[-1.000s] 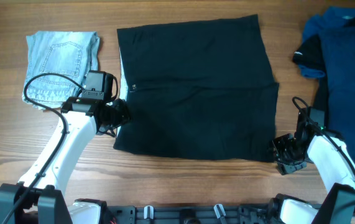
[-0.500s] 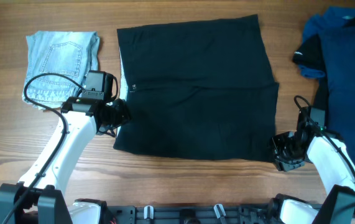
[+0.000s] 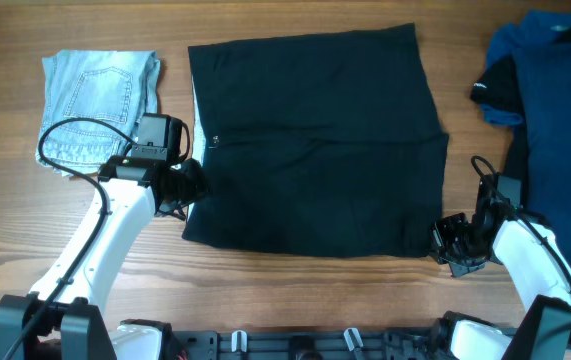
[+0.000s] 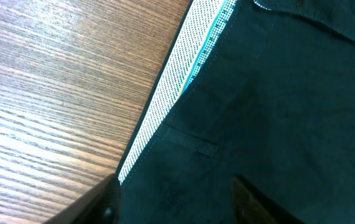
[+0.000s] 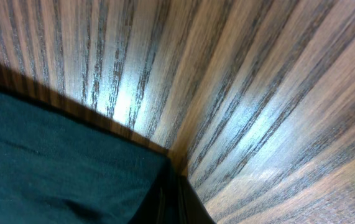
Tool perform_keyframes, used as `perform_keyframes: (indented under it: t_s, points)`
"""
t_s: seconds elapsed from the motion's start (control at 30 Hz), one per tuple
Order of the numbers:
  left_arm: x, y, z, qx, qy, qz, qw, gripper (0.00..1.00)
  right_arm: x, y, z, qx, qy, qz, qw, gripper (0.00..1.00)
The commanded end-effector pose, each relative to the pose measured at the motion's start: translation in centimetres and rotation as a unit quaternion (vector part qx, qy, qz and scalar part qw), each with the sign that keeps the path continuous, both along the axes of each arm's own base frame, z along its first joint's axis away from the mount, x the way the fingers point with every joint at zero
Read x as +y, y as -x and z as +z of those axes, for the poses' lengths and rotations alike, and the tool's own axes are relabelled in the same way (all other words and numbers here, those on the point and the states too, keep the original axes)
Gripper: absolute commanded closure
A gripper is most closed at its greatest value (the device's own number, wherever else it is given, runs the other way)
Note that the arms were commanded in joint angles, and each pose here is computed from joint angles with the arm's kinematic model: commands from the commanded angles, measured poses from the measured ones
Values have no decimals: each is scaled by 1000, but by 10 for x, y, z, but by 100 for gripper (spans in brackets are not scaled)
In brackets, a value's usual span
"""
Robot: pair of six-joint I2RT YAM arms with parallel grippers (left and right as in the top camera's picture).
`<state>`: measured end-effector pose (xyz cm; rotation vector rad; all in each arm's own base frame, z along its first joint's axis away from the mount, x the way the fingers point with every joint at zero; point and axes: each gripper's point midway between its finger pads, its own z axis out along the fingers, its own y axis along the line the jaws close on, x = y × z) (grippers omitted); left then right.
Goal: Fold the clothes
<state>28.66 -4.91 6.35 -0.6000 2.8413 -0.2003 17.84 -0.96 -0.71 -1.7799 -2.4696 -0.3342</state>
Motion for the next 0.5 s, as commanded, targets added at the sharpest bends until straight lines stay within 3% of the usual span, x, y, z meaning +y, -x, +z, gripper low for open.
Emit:
perform_keyframes:
  t_s: [0.0,0.07,0.13,0.17,0.47]
  points:
    - [-5,5,-2,9,15,-2,1000,47,-7,17,-11,33,29,18,999,96]
    - [-13,12,-3,24,38,-8,999,49,-7,17,-11,33,29,18,999,96]
    - [-16,29,-5,60,50,5,997,86,-5,17,-11,32,23,18,999,96]
    - [-14,36,-6,77,51,25,995,96,-4,17,-11,31,21,18,999,96]
    - [12,78,-19,90,19,201,975,92,-5,14,-11,23,24,31,999,96]
